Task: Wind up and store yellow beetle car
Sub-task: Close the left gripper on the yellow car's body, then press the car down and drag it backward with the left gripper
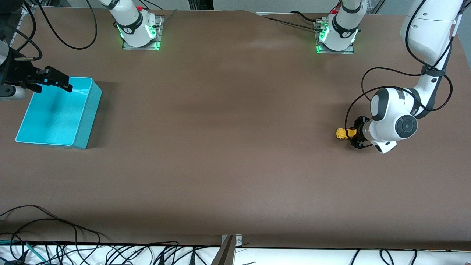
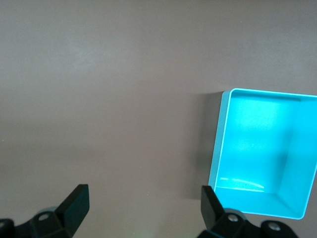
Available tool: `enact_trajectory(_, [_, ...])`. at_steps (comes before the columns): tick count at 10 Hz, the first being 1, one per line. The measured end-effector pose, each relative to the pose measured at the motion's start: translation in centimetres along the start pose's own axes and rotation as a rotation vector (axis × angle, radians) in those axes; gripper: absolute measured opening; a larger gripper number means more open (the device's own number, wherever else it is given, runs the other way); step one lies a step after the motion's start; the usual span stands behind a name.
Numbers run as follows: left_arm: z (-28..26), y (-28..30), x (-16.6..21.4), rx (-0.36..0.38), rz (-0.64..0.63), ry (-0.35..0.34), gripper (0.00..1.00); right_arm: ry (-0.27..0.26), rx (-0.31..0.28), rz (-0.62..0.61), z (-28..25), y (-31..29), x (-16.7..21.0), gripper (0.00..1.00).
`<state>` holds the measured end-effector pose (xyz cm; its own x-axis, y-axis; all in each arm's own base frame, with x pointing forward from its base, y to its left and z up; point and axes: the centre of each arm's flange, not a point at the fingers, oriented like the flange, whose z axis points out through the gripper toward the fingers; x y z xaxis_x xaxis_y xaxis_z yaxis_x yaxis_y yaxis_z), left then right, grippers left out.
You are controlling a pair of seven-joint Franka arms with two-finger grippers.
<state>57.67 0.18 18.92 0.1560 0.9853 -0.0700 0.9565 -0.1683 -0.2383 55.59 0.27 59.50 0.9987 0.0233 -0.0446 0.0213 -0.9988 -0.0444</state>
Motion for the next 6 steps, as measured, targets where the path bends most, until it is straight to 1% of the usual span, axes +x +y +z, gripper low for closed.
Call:
enact_trajectory(2, [-0.5,0.4,-1.6,-0.009,-0.01,0.004,0.45,0.0,0.0,0.0,0.0,0.0,0.0,1.0])
enact_trajectory(4, [-1.8,1.1,-5.2,-0.034,-0.061,0.006,0.45,0.001,0.0,0.0,0.0,0.0,0.0,1.0])
enact_trajectory(6, [-1.9,1.4,-7.5,-0.047,-0.09,0.001,0.45,0.001,0.0,-0.001,0.0,0.0,0.0,1.0])
